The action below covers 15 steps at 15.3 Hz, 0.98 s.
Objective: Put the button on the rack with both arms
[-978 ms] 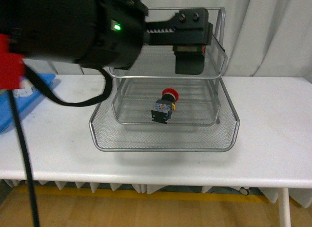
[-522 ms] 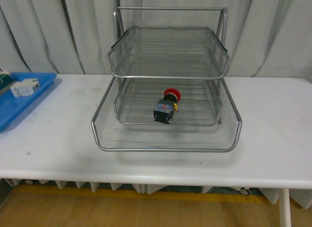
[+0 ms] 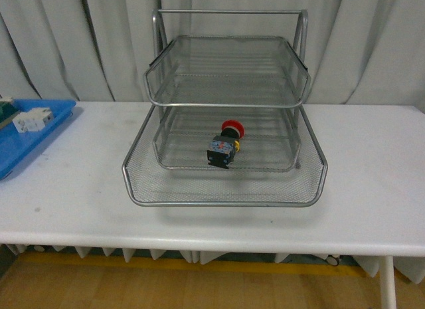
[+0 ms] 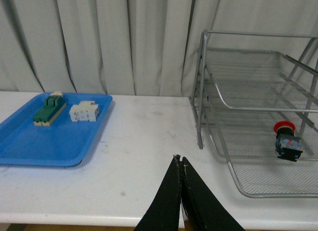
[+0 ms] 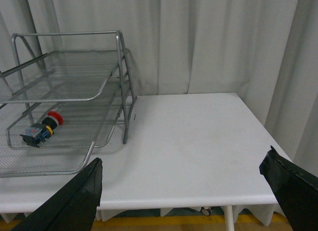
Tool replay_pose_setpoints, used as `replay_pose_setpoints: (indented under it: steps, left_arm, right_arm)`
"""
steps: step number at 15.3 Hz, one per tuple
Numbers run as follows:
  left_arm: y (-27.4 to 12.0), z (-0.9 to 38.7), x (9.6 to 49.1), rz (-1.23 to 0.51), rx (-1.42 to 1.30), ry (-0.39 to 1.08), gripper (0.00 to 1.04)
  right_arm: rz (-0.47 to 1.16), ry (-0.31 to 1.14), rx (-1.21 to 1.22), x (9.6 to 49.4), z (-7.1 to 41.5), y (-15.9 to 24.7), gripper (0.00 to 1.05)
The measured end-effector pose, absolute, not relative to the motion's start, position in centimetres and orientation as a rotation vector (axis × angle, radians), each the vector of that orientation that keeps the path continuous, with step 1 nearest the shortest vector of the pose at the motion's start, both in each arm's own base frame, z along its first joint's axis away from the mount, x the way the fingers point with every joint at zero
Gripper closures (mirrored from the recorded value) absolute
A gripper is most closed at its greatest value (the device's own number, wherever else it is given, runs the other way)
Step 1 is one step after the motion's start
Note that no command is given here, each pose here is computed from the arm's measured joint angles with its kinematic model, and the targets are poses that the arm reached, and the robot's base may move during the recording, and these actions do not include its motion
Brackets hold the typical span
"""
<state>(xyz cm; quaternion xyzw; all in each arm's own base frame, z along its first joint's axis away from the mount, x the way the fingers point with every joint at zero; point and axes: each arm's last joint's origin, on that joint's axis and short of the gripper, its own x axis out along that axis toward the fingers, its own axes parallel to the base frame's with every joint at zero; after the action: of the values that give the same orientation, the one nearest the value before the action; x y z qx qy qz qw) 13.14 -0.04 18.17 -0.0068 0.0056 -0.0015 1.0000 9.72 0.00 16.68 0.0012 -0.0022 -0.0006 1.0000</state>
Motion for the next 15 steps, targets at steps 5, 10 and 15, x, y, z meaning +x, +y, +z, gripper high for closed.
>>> replay_pose_setpoints:
  steps: [5, 10, 15]
  left_arm:
    - [0.0, 17.5, 12.2, -0.003, -0.014, 0.01, 1.03]
    - [0.0, 17.0, 11.4, -0.003, -0.014, -0.016, 1.03]
    - [0.0, 16.9, 10.9, -0.003, -0.014, -0.01, 1.03]
  right_arm:
    - [-0.001, -0.004, 0.002, 9.7, 16.7, 0.0, 0.06]
    - [-0.001, -0.004, 0.002, 9.7, 16.7, 0.0, 0.06]
    - [-0.001, -0.004, 0.002, 9.7, 16.7, 0.0, 0.06]
